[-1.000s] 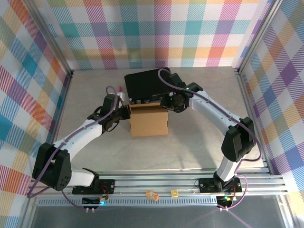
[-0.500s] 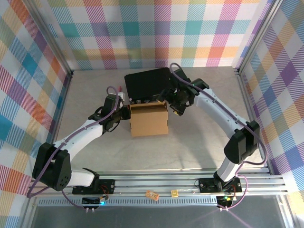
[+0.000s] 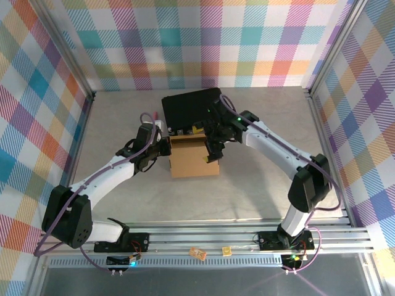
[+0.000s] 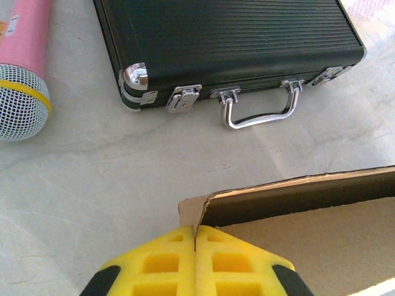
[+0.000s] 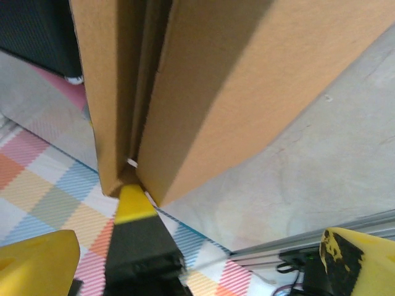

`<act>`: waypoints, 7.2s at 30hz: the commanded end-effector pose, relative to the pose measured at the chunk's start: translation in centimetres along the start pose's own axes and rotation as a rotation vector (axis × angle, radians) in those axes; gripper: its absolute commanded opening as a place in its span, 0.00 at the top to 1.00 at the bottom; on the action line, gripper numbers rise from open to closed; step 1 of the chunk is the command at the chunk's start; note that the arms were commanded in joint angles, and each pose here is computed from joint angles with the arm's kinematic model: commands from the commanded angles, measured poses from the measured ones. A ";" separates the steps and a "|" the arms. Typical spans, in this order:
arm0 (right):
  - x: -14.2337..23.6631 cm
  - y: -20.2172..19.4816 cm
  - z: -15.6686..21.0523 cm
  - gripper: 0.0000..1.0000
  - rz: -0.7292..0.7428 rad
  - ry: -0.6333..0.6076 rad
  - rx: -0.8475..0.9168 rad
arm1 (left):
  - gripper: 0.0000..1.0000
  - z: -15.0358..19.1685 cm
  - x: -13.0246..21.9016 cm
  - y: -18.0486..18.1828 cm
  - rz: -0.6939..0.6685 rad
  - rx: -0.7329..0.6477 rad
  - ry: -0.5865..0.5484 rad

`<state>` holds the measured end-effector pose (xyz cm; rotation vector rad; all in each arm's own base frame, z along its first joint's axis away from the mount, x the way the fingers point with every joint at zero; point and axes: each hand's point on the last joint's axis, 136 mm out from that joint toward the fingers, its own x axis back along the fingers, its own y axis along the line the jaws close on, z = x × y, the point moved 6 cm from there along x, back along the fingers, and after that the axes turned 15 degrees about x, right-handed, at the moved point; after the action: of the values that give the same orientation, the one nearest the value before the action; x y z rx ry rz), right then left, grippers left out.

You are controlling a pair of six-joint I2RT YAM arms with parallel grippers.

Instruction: Fold the paper box

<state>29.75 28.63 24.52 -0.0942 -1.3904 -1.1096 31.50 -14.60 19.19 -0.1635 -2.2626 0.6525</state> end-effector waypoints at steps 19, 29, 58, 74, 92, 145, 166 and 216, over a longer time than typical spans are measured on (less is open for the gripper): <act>-5.2 1.4 -1.6 0.04 0.100 0.007 -0.207 | 1.00 0.1 1.5 -1.3 0.035 -0.020 -0.100; -6.2 0.9 -1.5 0.16 0.116 0.035 -0.188 | 1.00 0.2 1.3 -1.4 0.040 -0.013 -0.114; -4.2 -0.5 -1.4 0.52 0.159 -0.032 -0.220 | 1.00 -0.1 2.1 -2.7 0.121 0.003 -0.156; -2.7 0.3 -1.7 0.32 0.099 -0.062 -0.155 | 1.00 -0.2 2.1 -2.8 0.135 0.026 -0.163; 3.8 -5.1 -9.2 0.06 0.011 0.080 -0.259 | 1.00 0.5 1.0 -2.8 0.132 0.004 -0.167; -3.1 -5.0 -11.1 0.46 -0.034 0.206 -0.514 | 1.00 1.2 0.7 -4.8 0.056 0.082 0.109; -3.2 -4.6 -11.4 0.48 -0.039 0.204 -0.521 | 1.00 2.8 -1.8 -3.2 0.053 0.056 0.073; -3.5 -4.5 -11.8 0.51 -0.024 0.194 -0.499 | 0.41 -0.2 3.8 -3.8 0.139 0.641 0.081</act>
<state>35.74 20.57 16.63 -0.3002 -0.9274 -1.4363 29.07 -17.97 21.43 -0.1738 -1.9970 1.1214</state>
